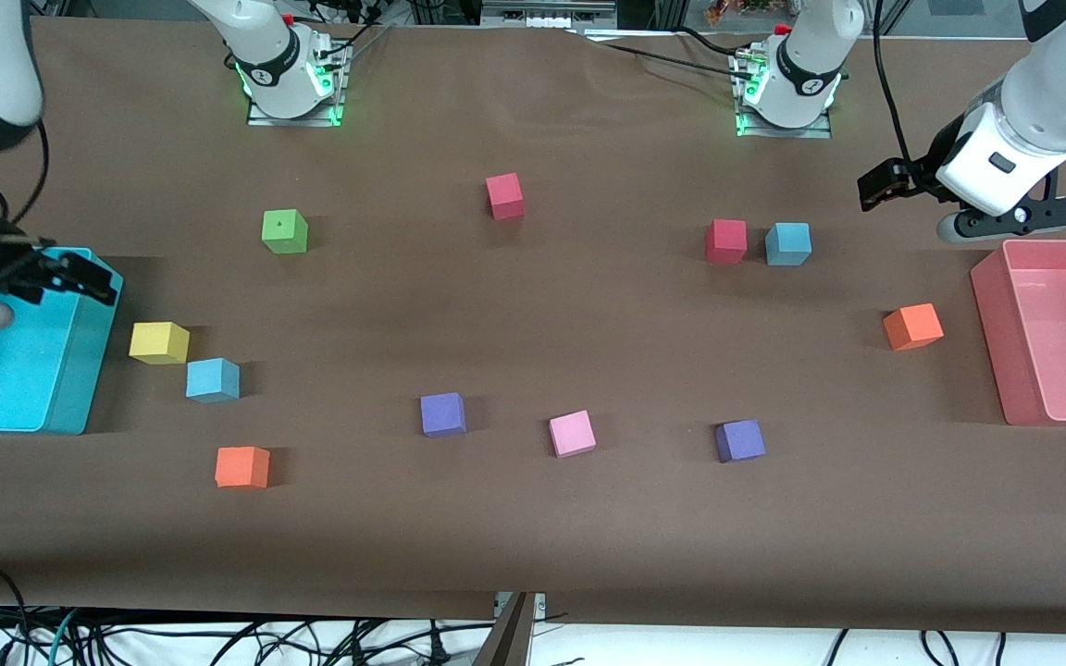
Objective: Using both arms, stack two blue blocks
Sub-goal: 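Lower the right gripper around the light-blue cube and close it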
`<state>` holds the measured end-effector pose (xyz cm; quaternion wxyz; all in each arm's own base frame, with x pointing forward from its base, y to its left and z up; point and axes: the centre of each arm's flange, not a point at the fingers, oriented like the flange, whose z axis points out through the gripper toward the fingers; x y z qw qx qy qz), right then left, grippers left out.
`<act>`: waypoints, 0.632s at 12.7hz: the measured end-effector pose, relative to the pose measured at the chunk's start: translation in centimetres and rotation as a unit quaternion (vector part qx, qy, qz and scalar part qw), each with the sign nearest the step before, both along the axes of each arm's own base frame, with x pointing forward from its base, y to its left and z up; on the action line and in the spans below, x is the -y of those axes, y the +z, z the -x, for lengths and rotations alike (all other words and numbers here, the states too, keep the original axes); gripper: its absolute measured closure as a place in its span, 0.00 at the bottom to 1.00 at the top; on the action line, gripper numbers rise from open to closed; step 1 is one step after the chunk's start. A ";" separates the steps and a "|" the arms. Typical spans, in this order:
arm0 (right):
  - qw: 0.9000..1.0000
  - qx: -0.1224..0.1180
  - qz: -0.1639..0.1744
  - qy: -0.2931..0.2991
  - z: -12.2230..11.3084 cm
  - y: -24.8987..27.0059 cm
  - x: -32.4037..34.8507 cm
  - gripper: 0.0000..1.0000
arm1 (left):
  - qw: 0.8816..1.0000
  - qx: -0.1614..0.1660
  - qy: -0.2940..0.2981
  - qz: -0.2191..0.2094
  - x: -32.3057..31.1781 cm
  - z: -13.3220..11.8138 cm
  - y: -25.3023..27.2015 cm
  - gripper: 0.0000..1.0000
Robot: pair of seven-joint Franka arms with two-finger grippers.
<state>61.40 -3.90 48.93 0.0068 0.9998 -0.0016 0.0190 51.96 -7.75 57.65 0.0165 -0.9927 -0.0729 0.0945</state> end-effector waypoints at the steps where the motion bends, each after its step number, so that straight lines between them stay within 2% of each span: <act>1: 1.000 0.003 0.003 0.006 -1.0 -2.4 0.0 0.00 | 1.000 0.000 0.000 0.000 0.0 0.0 0.0 0.00; 3: 0.999 0.013 0.014 0.028 -2.5 -7.4 0.1 0.01 | 1.000 0.000 0.000 0.000 0.0 0.0 0.0 0.00; 5: 0.999 0.029 0.021 0.041 -2.8 -13.4 0.1 0.01 | 1.000 0.000 0.000 0.000 0.0 0.0 0.0 0.00; 8: 0.999 0.019 0.023 0.046 -2.4 -19.6 0.0 0.01 | 1.000 -0.001 0.000 0.000 0.0 -0.1 -0.1 0.00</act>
